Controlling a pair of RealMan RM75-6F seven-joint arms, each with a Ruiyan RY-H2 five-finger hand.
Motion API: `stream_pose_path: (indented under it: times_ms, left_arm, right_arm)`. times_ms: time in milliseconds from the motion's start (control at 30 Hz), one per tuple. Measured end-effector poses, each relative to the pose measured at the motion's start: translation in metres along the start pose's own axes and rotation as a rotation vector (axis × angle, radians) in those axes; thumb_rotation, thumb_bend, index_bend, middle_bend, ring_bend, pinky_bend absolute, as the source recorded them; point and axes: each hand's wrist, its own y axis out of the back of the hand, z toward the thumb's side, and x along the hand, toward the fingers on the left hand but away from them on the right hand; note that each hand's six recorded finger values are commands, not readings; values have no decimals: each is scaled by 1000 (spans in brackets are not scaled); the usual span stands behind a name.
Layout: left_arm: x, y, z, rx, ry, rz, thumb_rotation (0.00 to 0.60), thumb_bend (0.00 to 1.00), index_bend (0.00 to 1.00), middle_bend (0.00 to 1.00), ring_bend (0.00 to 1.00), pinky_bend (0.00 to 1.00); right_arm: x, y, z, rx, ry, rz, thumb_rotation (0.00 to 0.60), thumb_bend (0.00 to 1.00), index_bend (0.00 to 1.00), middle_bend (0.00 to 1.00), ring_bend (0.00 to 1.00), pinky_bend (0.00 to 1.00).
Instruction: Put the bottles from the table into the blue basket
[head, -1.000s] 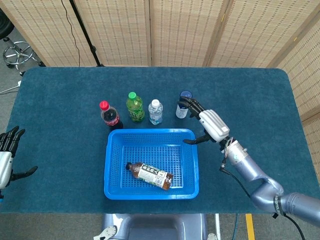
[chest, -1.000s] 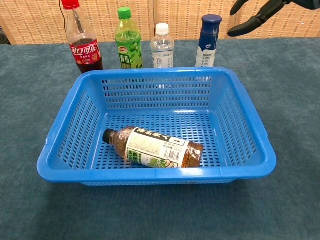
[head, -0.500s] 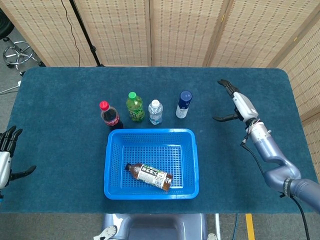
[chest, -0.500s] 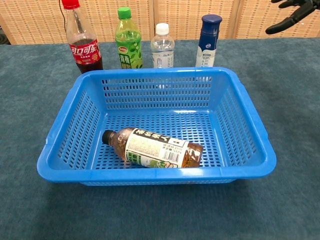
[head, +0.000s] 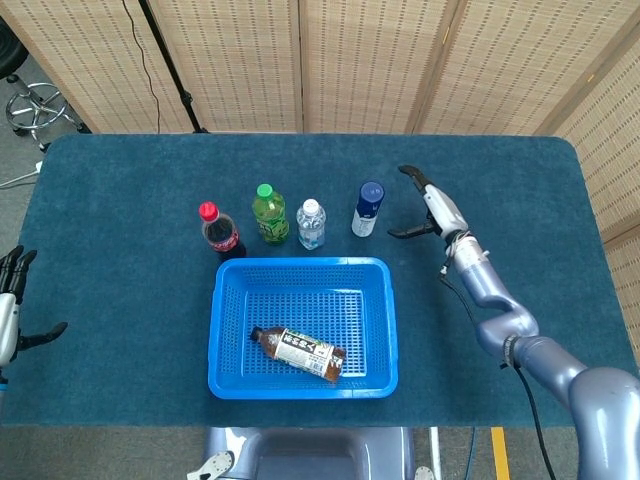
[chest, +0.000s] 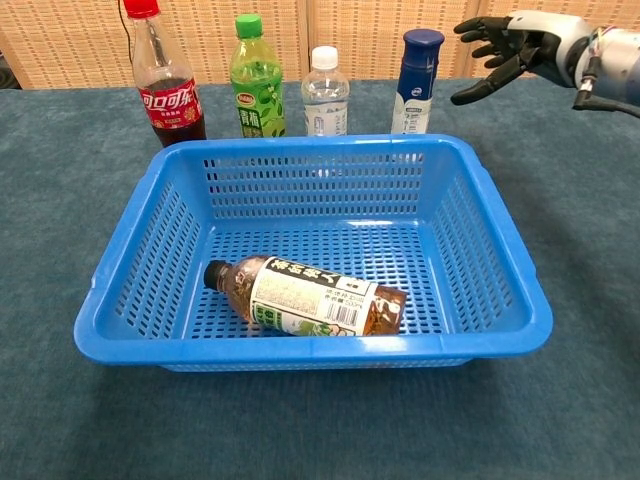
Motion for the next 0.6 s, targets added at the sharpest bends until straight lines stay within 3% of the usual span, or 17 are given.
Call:
stream_pose_path:
  times_ms: [200, 300, 367, 467, 533, 600]
  left_arm:
    - [4, -2, -4, -1, 20, -10, 600, 32, 0, 0, 0, 0]
    - [6, -2, -5, -2, 26, -14, 600, 31, 0, 0, 0, 0]
    - [7, -3, -5, -3, 28, -16, 600, 32, 0, 0, 0, 0]
    - [8, -4, -6, -5, 31, -23, 600, 32, 0, 0, 0, 0]
    - [9, -4, -6, -7, 33, -25, 600, 32, 0, 0, 0, 0]
    - [9, -4, -6, -9, 34, -25, 600, 32, 0, 0, 0, 0]
  right_arm:
    - [-16, -22, 5, -93, -9, 12, 600, 0, 0, 0, 0, 6]
    - [-22, -32, 7, -121, -10, 21, 600, 0, 12, 46, 8, 93]
    - [-25, -36, 9, -137, -12, 20, 600, 0, 75, 168, 85, 207]
    - [-29, -41, 9, -155, -18, 10, 600, 0, 316, 454, 356, 466]
    - [-32, -42, 9, -163, -23, 0, 600, 68, 480, 621, 517, 620]
    - [-33, -43, 7, -169, -28, -15, 600, 167, 544, 694, 585, 694]
